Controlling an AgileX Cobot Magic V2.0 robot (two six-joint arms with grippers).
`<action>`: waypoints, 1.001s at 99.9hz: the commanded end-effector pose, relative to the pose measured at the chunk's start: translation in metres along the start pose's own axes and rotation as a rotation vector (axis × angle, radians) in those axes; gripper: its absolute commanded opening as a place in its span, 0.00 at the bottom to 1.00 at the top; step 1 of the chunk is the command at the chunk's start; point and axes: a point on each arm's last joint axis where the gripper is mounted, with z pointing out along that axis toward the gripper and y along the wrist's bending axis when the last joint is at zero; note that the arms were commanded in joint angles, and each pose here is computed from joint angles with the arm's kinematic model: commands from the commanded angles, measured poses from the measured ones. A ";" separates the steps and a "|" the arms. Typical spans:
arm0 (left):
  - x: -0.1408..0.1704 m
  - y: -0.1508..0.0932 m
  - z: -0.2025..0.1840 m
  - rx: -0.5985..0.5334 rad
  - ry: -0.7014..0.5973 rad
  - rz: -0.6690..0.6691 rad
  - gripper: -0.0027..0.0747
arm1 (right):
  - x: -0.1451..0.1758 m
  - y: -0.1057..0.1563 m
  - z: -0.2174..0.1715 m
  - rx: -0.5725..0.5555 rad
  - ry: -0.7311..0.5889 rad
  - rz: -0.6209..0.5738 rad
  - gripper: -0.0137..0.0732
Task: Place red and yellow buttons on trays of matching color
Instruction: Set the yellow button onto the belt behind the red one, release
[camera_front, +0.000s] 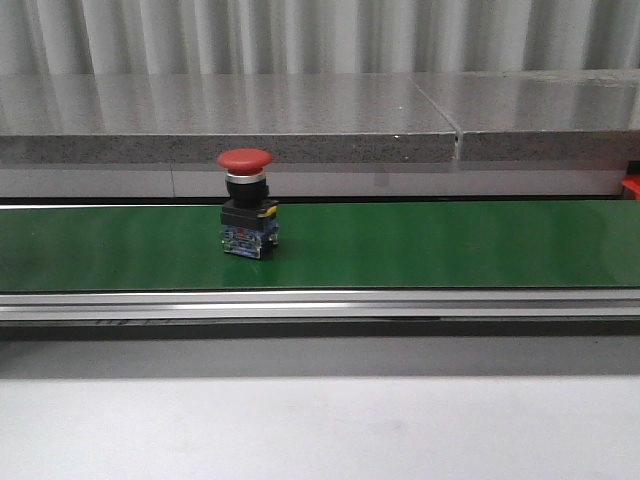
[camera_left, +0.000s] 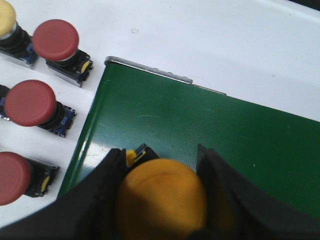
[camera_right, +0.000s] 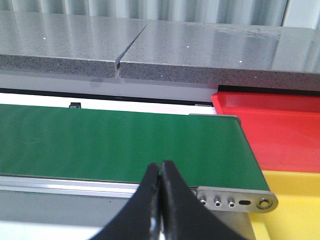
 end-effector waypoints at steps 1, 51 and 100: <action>-0.015 -0.006 -0.008 0.037 -0.090 -0.007 0.01 | -0.012 -0.001 -0.002 0.007 -0.101 -0.003 0.08; -0.011 -0.006 0.005 0.024 -0.038 0.005 0.61 | -0.012 -0.001 -0.002 0.007 -0.101 -0.003 0.08; -0.035 -0.016 -0.045 0.054 -0.159 0.124 0.83 | -0.012 -0.001 -0.002 0.007 -0.101 -0.003 0.08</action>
